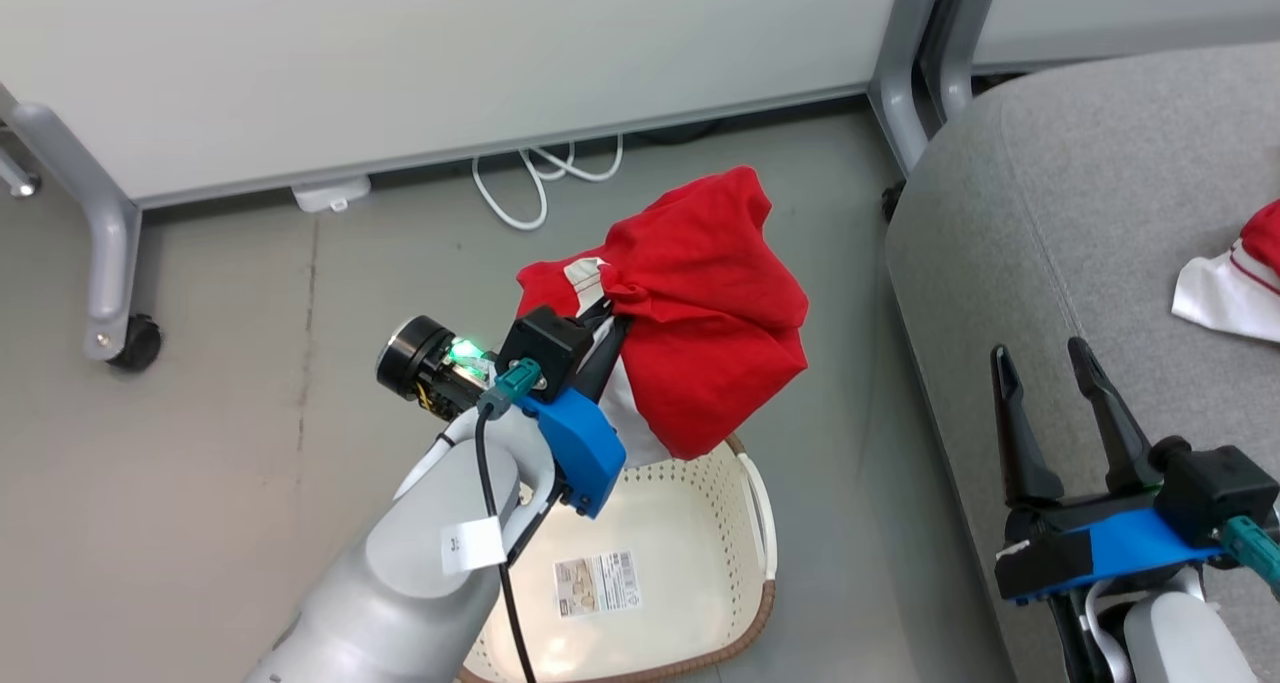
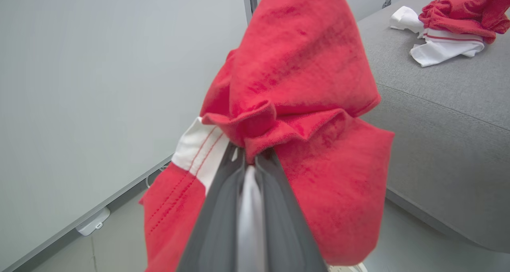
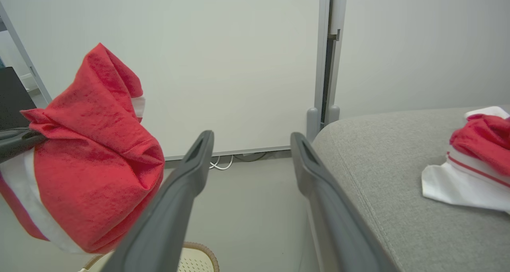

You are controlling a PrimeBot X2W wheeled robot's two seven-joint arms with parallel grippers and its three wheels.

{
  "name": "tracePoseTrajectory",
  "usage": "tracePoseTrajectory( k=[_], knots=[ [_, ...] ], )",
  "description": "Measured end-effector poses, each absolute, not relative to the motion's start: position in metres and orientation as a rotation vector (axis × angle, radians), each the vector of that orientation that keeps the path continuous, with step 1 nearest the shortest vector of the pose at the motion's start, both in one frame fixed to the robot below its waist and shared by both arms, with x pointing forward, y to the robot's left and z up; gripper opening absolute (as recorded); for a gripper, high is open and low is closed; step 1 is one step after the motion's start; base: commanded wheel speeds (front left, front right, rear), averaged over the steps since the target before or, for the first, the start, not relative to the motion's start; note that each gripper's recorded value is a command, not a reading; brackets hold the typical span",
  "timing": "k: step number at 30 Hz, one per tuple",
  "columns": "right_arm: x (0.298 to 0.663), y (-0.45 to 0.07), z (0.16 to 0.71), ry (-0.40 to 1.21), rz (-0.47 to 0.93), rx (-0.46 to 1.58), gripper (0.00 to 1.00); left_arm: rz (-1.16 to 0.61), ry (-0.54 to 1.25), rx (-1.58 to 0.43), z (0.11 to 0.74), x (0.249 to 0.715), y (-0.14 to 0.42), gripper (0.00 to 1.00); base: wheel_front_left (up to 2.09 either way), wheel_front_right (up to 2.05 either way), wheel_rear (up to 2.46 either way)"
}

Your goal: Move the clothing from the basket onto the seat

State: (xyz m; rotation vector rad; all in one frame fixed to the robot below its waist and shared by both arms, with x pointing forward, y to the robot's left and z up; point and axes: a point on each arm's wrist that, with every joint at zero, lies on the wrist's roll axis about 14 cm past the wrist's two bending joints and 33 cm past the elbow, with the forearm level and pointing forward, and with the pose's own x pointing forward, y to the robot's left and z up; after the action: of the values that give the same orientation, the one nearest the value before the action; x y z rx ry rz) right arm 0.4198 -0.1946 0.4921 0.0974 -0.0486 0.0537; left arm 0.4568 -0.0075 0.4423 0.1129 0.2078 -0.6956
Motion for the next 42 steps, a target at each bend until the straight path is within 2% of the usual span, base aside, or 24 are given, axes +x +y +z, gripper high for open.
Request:
tracePoseTrajectory(
  k=[12, 27, 42],
  knots=[
    [0.396, -0.185, 0.505, -0.077, 0.068, 0.111, 1.0, -0.691, 0.035, 0.088, 0.501, 0.433, -0.009, 0.0, 0.0, 0.0, 0.0],
    [0.397, -0.171, 0.507, -0.082, 0.117, 0.099, 1.0, -0.702, -0.016, 0.09, 0.514, 0.423, -0.011, 0.0, 0.0, 0.0, 0.0],
    [0.428, -0.118, 0.527, -0.126, 0.372, -0.042, 1.0, -0.708, 0.007, 0.083, 0.504, 0.425, -0.012, 0.0, 0.0, 0.0, 0.0]
  ],
)
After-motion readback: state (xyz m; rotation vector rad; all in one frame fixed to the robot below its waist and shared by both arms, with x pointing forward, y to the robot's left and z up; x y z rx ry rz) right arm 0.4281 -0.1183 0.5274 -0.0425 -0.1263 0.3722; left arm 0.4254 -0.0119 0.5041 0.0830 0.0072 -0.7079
